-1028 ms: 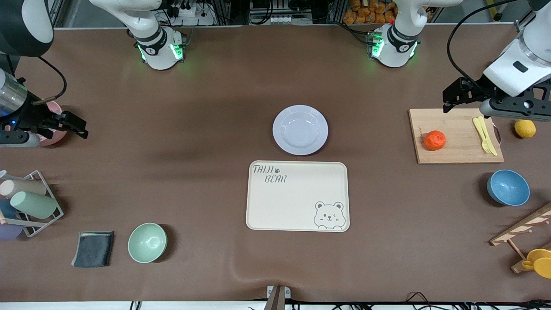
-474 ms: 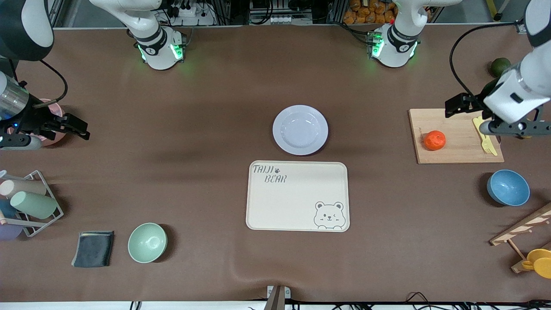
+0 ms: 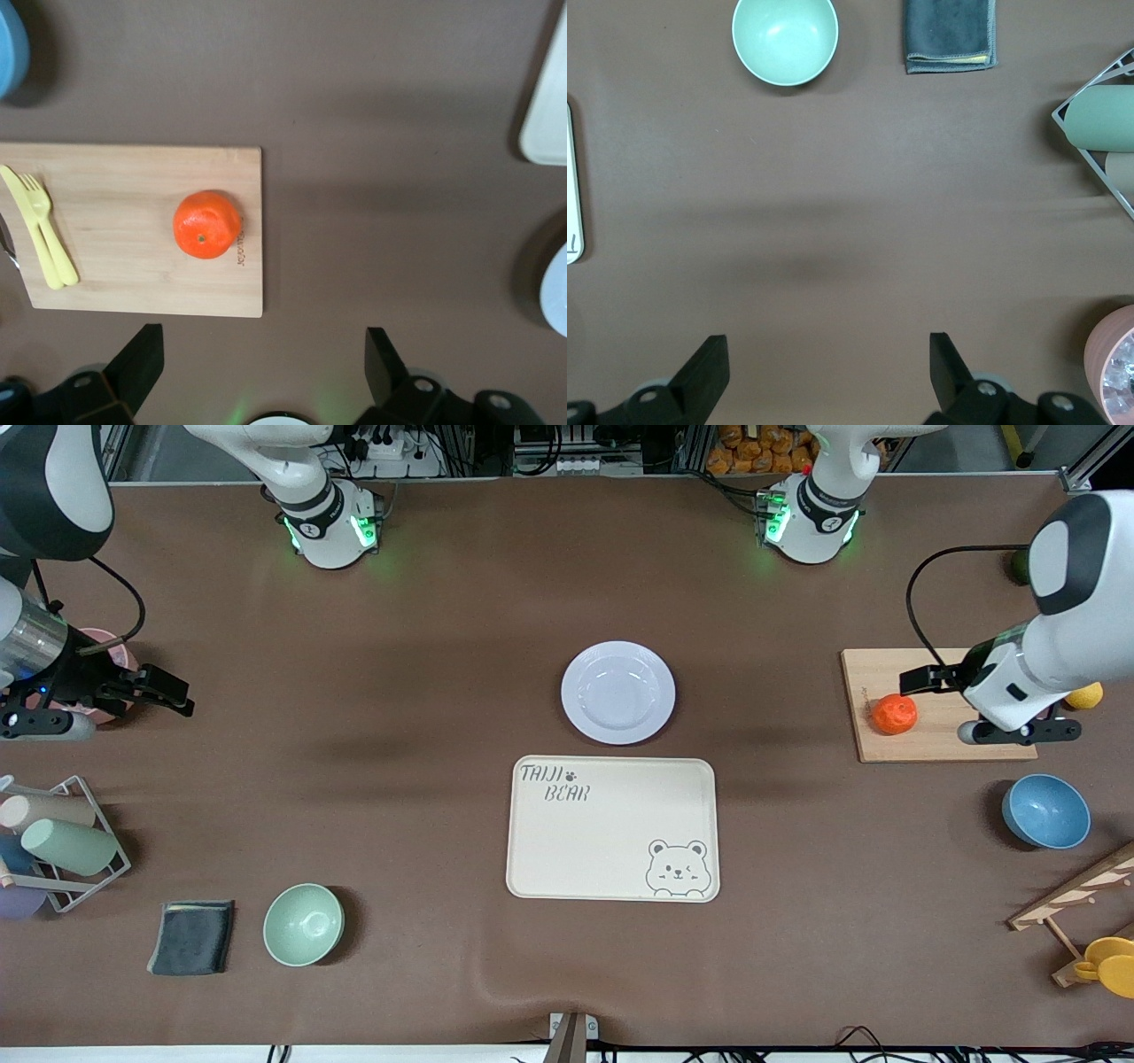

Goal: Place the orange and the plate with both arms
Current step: 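Lower the left gripper around the orange and close it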

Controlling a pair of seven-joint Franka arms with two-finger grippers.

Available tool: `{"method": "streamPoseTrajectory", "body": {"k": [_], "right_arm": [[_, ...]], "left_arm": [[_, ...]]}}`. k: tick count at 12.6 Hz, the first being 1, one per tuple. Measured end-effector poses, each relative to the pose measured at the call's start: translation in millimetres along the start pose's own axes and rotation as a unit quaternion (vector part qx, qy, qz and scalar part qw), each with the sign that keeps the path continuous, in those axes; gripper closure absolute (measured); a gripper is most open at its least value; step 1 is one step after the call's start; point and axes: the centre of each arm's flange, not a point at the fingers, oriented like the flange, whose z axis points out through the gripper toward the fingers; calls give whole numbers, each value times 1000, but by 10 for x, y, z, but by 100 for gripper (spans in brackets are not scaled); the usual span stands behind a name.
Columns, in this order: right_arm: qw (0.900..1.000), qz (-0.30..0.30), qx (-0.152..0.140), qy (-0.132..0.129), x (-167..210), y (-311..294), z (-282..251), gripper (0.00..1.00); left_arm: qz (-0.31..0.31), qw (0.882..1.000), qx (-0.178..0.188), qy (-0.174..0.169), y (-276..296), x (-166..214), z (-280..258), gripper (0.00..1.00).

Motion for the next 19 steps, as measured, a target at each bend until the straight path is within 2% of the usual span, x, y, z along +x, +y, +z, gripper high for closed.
{"method": "streamPoseTrajectory", "body": {"k": [2, 5, 9, 14, 19], "right_arm": [[1000, 4, 9, -3, 15, 0, 38, 0], [998, 32, 54, -10, 54, 127, 132, 0], [997, 34, 63, -20, 62, 125, 194, 0], [997, 29, 67, -25, 53, 46, 197, 0], [995, 23, 89, -28, 63, -125, 218, 0]], "left_arm": [[-18, 1000, -4, 4, -207, 18, 265, 0], [-54, 998, -14, 13, -611, -31, 847, 0], [-74, 997, -18, 31, -760, -164, 1447, 0], [-137, 990, -23, 39, -827, -131, 1742, 0], [-154, 987, -27, 32, -892, -42, 2050, 0]]}}
